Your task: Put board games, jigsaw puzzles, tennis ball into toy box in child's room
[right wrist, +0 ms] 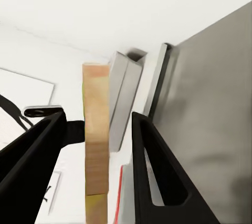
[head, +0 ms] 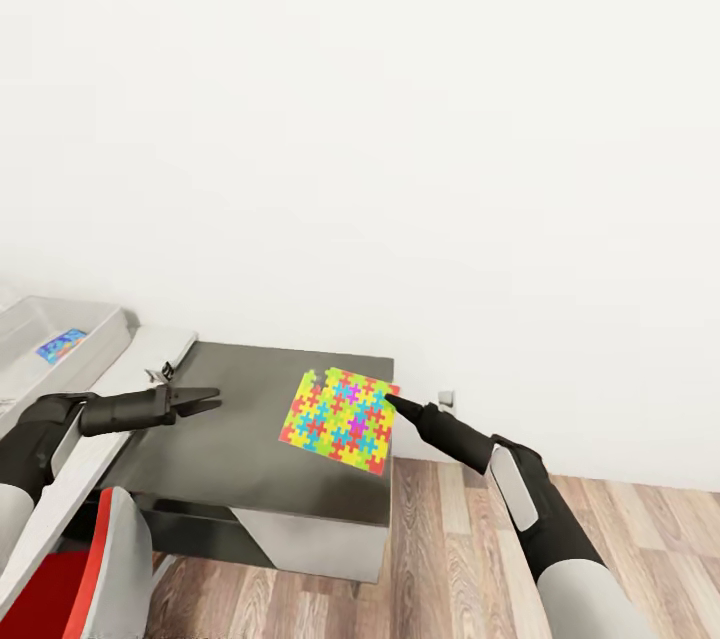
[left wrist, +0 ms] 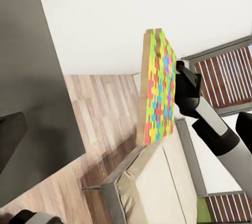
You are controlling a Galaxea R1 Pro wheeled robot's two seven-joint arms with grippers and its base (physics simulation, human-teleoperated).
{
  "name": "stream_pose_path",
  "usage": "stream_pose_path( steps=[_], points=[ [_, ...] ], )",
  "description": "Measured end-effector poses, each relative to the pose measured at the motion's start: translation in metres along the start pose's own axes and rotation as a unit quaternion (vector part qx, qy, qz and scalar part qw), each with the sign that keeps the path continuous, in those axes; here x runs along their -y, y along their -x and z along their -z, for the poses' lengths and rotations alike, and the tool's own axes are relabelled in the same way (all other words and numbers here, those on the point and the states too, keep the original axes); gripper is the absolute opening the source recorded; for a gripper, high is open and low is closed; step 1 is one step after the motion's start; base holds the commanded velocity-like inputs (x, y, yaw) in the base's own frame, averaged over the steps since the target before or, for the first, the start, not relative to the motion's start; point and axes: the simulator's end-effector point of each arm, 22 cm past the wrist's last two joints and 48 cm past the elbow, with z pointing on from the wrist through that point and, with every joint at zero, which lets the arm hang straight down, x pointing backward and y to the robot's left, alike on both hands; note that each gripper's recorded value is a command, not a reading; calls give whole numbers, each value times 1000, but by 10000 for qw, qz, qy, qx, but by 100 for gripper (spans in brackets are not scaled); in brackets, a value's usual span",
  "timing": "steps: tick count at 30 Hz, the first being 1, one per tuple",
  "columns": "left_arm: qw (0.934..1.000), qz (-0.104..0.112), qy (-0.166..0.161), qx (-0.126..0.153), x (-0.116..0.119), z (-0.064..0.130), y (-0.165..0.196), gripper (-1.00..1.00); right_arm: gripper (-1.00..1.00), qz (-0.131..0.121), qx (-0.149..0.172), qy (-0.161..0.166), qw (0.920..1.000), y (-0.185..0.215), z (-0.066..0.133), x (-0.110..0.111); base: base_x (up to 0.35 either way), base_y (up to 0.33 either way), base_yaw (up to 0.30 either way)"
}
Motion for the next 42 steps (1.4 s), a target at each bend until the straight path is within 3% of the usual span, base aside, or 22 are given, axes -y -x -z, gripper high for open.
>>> stream_pose_path(
  steps=[9, 15, 21, 26, 33, 36, 42],
  points=[
    [10000, -64, -1, 19, 5, 2, 3, 100, -100, 62, 21, 33, 10000, 2, 1, -7, 0, 0, 211],
    [9997, -245, 73, 47, 13, 13, 12, 100, -100, 93, 29, 50, 9999, 3, 1, -10, 0, 0, 209],
    [9987, -282, 415, 132, 12, 53, 24, 100, -100, 131, 38, 74, 9999, 5, 1, -15, 0, 0, 209],
    [9969, -335, 586, 396, 18, 97, 41, 100, -100, 155, 68, 274, 9995, 8, 3, -26, 0, 0, 209],
    [9912, -391, 1010, 759, 26, 179, 52, 100, -100, 211, 89, 402, 9989, 11, 5, -35, 0, 0, 209],
    [9905, -407, 1016, 827, 30, 188, 54, 100, -100, 237, 83, 401, 9989, 11, 5, -36, 0, 0, 209],
    [9908, -432, 965, 841, 34, 187, 54, 100, -100, 281, 88, 408, 9987, 12, 5, -40, 0, 0, 209]
  ],
)
